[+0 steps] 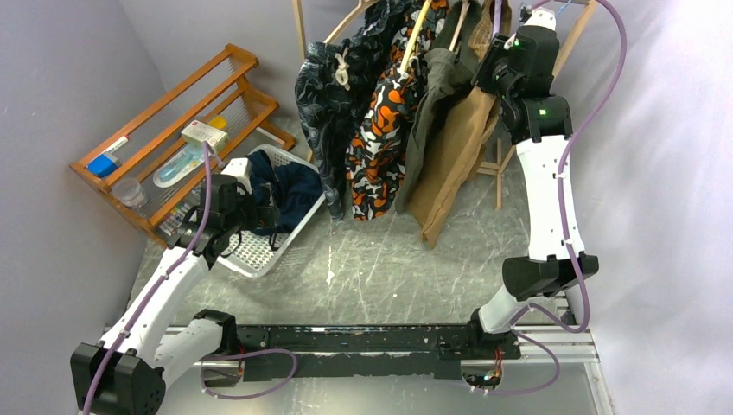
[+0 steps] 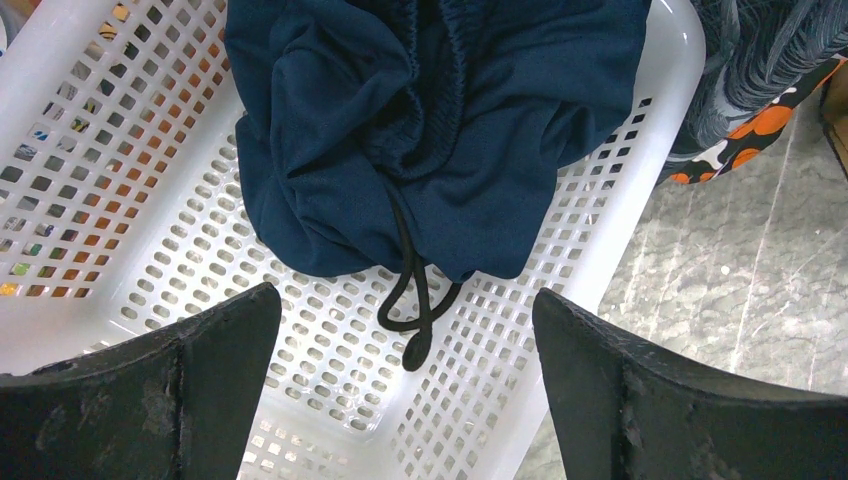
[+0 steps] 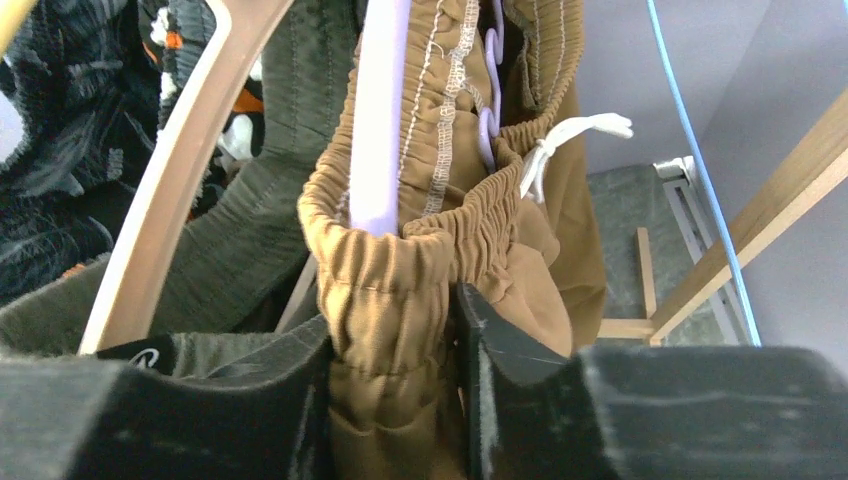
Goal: Remove the shorts from the hanger
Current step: Pick up the hanger from the clothes rod.
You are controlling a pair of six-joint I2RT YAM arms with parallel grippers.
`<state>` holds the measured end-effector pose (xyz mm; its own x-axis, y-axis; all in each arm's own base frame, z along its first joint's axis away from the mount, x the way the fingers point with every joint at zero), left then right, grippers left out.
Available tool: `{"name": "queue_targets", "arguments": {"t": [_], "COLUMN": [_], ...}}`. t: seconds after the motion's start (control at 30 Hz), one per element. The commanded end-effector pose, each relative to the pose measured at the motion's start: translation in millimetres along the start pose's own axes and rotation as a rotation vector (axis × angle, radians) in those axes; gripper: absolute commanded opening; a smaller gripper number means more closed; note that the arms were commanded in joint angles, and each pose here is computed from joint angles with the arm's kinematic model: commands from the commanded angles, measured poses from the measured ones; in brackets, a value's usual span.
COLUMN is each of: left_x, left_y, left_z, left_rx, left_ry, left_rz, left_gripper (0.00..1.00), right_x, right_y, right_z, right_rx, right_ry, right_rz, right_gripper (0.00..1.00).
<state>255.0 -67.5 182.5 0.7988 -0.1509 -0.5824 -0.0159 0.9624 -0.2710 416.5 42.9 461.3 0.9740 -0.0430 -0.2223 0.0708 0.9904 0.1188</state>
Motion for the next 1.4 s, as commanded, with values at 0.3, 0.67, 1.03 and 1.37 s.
{"name": "queue_targets", "arguments": {"t": [0.3, 0.67, 1.03, 1.37], "left_x": [-0.1, -2.6, -2.7, -8.0], "left_y": [0.7, 0.2, -0.6, -0.7], "left_z": [5.0, 6.5, 6.6, 10.7], "left_rx": [0.006, 0.002, 0.006, 0.004], "left_ry": [-0.01, -0.022, -0.021, -0.053], "left_rz": [0.009, 0.006, 0.0, -0.003], "left_gripper": [0.99, 0.99, 0.99, 1.0], "right_x": [-13.8, -32.3, -45.1, -67.0], "right_y": [-2.3, -12.2, -18.6, -16.0], "right_z": [41.7, 63.9, 65.5, 53.3], "right_rx": [-0.086, -0.156, -0.111, -0.107], "right_ry": [-0.221, -0.343, -0.376, -0.345], "right_rz": [0.016, -0.032, -0.065, -0.008], "right_gripper": [0.0, 0.0, 0.0, 0.0]}}
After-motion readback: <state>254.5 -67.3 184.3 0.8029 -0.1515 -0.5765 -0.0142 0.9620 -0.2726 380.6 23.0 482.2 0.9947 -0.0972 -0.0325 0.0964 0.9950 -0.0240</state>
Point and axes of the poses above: each gripper's point midway between its finger pads, its own x axis out along the fingers, its own y axis along the line the jaws close on, z = x × y, the point moved 4 cm from there along -x, back along the fingers, and after that the axes turned 6 degrees about -x, right-handed, at the moved point
